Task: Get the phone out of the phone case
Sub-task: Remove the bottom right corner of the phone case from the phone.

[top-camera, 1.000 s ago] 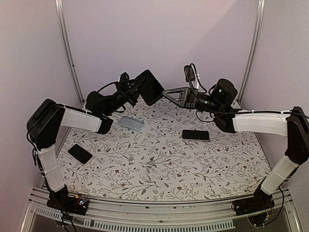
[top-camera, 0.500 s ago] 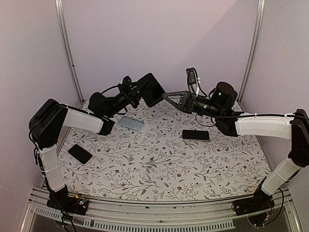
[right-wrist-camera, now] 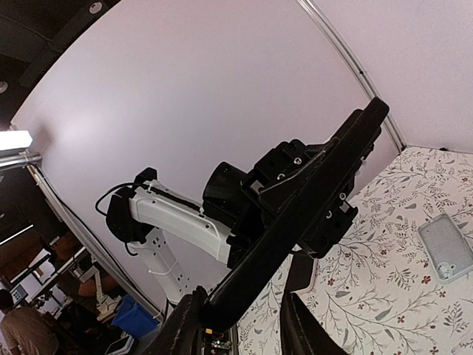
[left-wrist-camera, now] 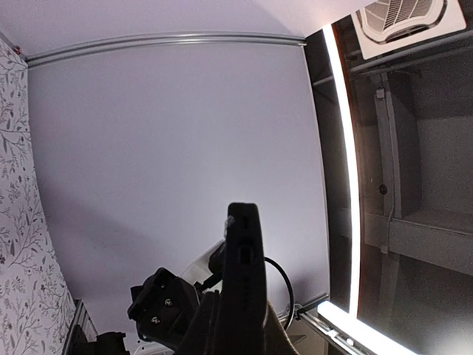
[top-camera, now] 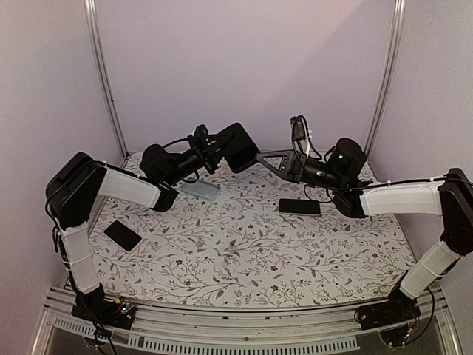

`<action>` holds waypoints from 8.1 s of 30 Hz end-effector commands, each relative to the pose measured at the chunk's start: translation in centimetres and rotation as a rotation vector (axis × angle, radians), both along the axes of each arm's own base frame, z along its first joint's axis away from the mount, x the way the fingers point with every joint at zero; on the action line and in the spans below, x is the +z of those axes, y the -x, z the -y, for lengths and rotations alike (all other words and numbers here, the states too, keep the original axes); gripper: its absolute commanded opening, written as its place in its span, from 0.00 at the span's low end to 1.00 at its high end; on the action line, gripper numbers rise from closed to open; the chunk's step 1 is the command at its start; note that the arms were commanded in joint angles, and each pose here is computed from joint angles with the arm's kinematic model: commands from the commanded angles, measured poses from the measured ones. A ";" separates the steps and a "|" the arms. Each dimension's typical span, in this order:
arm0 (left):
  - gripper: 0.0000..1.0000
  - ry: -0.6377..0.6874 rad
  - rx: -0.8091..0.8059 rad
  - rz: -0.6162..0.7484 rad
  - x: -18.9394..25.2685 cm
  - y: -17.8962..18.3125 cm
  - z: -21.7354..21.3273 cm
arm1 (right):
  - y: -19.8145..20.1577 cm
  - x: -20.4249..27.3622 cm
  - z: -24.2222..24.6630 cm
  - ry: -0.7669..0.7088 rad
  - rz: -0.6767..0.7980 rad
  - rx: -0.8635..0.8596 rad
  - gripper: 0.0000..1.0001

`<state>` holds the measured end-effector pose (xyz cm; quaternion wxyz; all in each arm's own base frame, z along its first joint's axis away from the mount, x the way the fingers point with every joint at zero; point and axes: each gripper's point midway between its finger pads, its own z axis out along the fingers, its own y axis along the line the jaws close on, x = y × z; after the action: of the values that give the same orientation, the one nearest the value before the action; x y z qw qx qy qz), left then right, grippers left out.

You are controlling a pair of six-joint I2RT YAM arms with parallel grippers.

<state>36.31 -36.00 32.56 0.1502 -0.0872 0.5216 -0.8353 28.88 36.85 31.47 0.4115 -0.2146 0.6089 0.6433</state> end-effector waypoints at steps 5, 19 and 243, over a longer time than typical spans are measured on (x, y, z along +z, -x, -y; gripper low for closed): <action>0.00 0.305 -0.114 0.414 11.5 9.8 -3.6 | -3.9 -10.1 2.1 0.189 -0.291 -0.170 0.37; 0.00 0.228 -0.087 0.344 8.9 8.5 -2.8 | -2.6 -7.5 1.6 0.183 -0.191 -0.091 0.49; 0.00 0.022 0.091 0.362 6.1 5.6 -4.4 | 6.0 3.4 -1.8 0.067 -0.031 0.042 0.57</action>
<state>30.99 -32.43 37.20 0.2525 0.0255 0.4936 -0.8318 23.11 38.14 33.13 0.3597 -0.2217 0.6425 0.6392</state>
